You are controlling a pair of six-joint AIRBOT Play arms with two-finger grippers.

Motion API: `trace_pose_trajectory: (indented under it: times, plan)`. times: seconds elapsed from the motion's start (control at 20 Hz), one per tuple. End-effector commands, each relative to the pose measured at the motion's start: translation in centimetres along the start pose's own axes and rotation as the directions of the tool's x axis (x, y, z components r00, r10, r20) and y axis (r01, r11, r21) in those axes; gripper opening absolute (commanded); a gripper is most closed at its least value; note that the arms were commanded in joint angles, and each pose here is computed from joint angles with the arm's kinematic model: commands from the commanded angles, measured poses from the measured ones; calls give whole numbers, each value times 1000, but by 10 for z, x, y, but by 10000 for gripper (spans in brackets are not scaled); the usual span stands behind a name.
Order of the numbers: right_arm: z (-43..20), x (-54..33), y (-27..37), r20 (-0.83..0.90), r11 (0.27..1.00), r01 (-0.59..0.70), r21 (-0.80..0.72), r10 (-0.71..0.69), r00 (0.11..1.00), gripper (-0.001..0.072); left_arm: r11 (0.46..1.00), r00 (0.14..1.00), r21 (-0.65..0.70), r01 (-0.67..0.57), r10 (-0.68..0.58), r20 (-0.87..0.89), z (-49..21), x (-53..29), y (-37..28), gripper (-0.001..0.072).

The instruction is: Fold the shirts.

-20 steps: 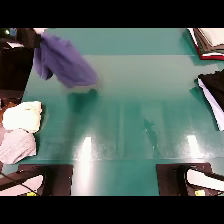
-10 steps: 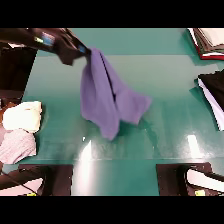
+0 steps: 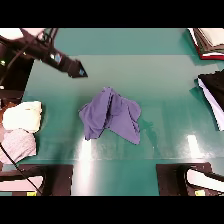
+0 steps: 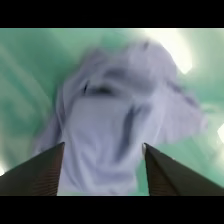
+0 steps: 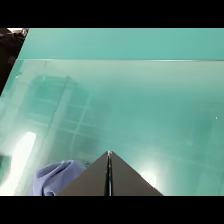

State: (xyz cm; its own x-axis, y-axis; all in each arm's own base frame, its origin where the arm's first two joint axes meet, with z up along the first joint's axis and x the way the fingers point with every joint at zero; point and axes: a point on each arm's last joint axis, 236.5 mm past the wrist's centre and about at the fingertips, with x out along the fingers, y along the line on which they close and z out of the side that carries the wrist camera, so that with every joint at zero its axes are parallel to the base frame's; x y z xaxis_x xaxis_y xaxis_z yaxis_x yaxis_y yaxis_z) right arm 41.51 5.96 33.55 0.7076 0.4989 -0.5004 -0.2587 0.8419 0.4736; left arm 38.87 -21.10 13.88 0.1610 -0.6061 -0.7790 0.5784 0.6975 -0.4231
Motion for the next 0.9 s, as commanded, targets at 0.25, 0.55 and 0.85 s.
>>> trace_pose_trajectory:
  times: [0.25,0.55,0.85]
  plan:
    - [-4,0,-1,-15,1000,5,-1,-5,1000,21,926,931,-375,51,-180,-318,-158,94,26,583]
    - [-5,0,-1,-21,1000,5,-1,-5,1000,21,872,969,-489,-9,-114,-221,-177,118,39,583]
    - [-7,0,-1,-28,1000,4,-1,-4,1000,21,850,987,-526,-2,-83,-138,-168,133,46,583]
